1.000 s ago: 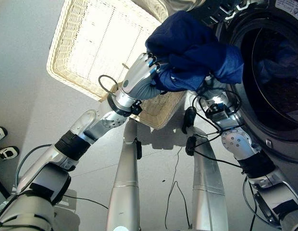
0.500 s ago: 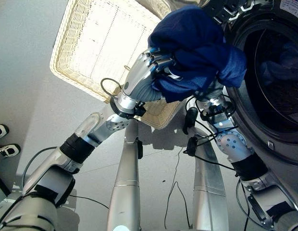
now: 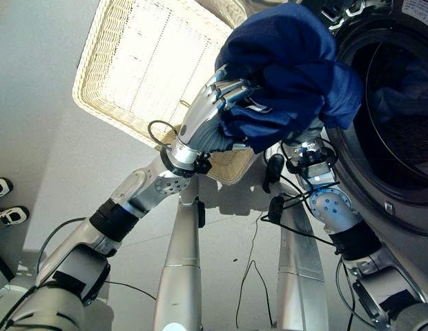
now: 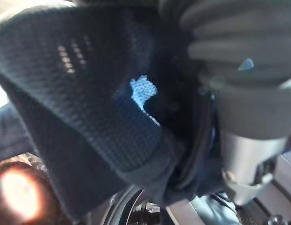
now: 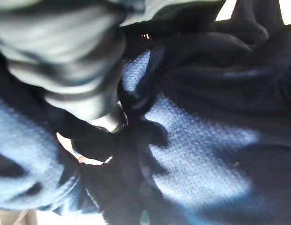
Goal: Put the clothes into the washing machine.
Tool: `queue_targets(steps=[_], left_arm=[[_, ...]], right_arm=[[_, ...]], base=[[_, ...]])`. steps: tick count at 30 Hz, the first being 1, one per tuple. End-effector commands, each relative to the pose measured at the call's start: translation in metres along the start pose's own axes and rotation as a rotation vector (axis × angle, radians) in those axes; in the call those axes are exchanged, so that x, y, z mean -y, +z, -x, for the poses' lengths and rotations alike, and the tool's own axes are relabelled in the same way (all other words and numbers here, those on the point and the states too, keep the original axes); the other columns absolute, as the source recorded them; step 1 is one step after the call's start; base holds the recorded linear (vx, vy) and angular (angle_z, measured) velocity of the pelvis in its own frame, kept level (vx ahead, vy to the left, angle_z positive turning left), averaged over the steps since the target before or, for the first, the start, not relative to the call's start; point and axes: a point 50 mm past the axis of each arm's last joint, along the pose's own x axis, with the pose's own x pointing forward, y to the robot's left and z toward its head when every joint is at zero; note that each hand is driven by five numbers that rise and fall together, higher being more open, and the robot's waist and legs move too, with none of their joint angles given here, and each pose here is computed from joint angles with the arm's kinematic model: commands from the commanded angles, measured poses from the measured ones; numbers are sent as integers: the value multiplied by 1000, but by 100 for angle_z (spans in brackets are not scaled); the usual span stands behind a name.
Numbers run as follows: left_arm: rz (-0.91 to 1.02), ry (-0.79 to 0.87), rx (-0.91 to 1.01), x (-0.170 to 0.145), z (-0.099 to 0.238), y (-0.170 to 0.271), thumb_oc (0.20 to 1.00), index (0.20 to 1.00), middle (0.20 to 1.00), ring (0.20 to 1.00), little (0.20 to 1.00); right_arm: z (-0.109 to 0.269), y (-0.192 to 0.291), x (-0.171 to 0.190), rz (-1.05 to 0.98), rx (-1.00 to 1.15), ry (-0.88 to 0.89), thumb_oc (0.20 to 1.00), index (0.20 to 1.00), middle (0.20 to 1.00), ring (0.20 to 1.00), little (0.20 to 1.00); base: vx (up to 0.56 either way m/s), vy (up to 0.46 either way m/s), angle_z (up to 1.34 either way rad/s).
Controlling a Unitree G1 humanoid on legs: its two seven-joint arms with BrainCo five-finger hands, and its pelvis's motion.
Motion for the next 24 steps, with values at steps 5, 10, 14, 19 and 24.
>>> queue_targets(steps=[5,10,14,19,24], left_arm=[[71,331,-138,-33,12,-21,1000,1000,1000,1000,1000],[130,467,-153,-41,17,-22,1000,1000,1000,1000,1000],[166,516,-186,-41,20,-25,1000,1000,1000,1000,1000],[178,592,-268,-43,27,-35,1000,1000,1000,1000,1000],[129,618,-382,-39,35,-54,1000,1000,1000,1000,1000]], right_arm=[[-9,25,-35,54,160,239,200,200,200,200,200],[-10,30,-34,64,198,218,200,200,200,200,200],[-9,32,-33,78,224,212,200,200,200,200,200],[-11,33,-26,77,213,148,200,200,200,200,200],[-7,28,3,27,165,-55,200,200,200,200,200]], base=[[0,0,0],[0,0,0],[0,0,0],[0,0,0],[1,14,0]])
